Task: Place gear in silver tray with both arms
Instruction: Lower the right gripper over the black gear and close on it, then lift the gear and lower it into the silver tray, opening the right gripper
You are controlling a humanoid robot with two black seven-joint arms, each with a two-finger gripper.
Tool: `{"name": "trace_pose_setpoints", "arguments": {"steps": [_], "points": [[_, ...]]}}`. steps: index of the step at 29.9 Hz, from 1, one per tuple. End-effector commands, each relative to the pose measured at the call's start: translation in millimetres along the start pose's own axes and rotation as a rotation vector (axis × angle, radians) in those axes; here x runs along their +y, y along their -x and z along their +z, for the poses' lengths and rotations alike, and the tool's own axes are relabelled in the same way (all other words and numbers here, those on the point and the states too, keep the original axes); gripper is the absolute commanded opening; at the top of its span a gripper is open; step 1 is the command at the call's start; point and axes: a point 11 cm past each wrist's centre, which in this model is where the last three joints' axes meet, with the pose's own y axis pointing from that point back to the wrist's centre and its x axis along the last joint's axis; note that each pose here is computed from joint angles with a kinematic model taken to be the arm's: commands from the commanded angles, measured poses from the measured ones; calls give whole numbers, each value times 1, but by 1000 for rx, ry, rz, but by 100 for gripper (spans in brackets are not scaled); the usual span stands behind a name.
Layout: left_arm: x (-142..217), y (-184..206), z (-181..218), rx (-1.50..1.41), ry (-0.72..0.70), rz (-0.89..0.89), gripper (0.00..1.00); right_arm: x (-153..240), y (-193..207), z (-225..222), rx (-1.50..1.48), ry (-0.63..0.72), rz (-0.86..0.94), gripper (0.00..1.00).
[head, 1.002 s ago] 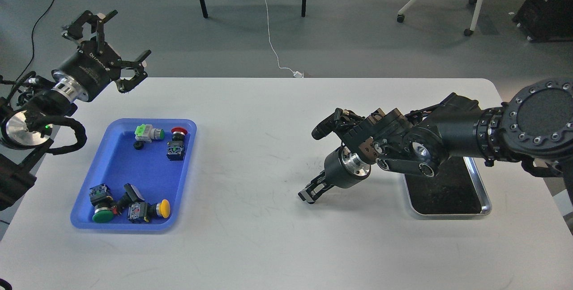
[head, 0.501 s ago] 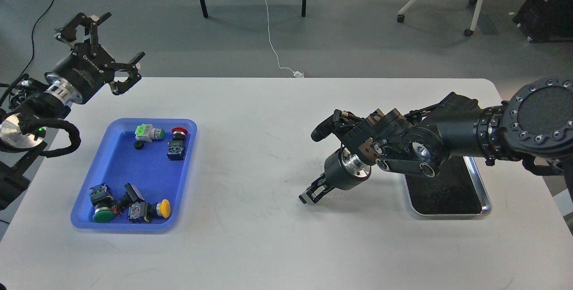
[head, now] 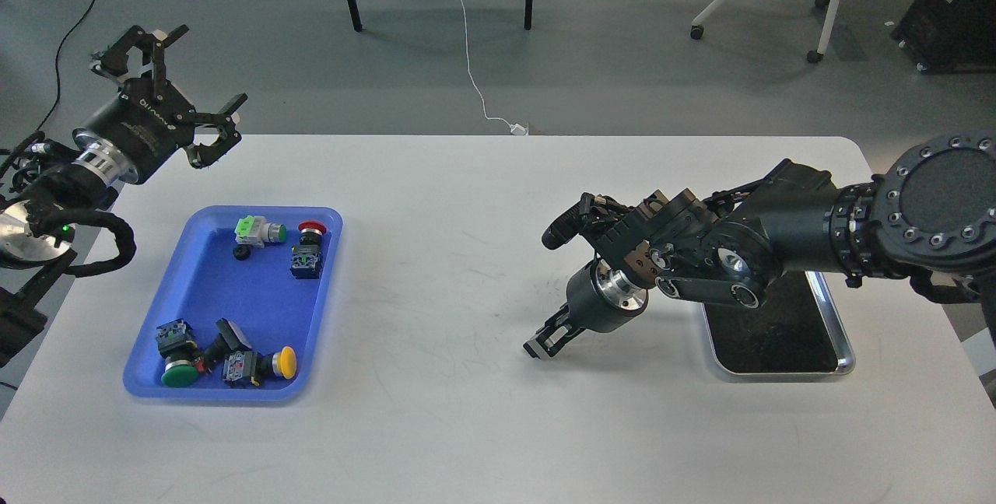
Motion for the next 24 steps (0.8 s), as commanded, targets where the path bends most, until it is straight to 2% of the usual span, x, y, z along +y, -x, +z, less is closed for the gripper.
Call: {"name": "trace_pose_setpoints", "arguments": {"steps": [1, 17, 20, 24], "points": [[1, -1, -1, 0, -1, 0, 98, 1, 2, 1, 9, 4, -21, 19], [1, -1, 0, 1, 0, 0, 98, 48, -51, -4, 117, 89, 57, 18], [0, 0, 0, 1, 0, 0, 98, 50, -45, -2, 162, 118, 17, 18], [0, 1, 0, 1, 0, -5, 98, 82, -21, 44, 136, 206, 10, 18]]}}
